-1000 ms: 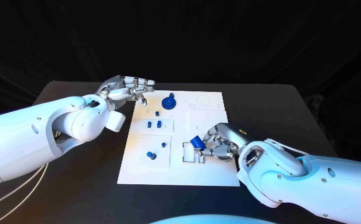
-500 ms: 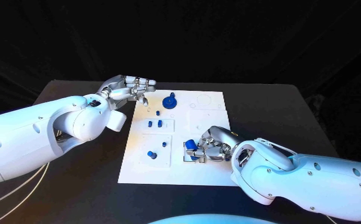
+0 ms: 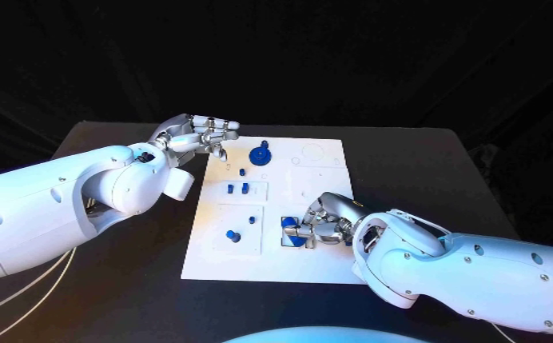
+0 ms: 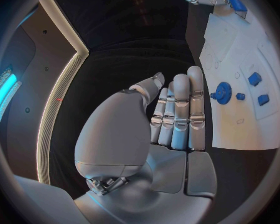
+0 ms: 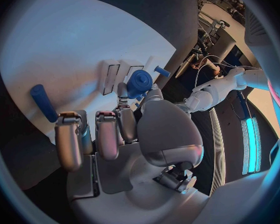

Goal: Assemble the parts on the task board

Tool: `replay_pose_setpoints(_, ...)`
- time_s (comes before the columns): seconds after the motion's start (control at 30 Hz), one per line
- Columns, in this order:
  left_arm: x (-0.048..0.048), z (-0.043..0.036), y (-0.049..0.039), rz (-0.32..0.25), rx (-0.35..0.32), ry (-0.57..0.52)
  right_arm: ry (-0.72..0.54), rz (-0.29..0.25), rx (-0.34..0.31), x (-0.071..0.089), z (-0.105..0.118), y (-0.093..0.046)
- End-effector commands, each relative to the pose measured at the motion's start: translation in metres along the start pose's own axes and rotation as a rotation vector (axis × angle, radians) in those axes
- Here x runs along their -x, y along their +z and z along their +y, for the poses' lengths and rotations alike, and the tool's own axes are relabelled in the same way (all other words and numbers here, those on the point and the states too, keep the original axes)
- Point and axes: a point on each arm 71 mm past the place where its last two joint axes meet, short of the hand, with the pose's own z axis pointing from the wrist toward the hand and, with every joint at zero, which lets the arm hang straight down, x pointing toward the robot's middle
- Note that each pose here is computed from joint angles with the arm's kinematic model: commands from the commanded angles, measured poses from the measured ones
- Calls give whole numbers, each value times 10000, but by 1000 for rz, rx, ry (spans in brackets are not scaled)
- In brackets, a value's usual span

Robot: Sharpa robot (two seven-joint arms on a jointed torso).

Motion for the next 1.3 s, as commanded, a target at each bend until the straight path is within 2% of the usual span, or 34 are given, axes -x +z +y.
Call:
replay_pose_setpoints(0.03,-24,-11,-1,18,-8,-3,-22,11,7,-15,13,4)
replay_pose_setpoints(0.4,-13,-11,-6,14,-7,-2,-30,-12,28,2,31,-9)
replay_pose_setpoints(0.9,1,-9,-12,10,-6,-1,-49,-17,76,66,4,-177)
replay_pose_setpoints(1.3,-10,-8,-4,15,-6,-2,-79,-7,66,23,34,-92)
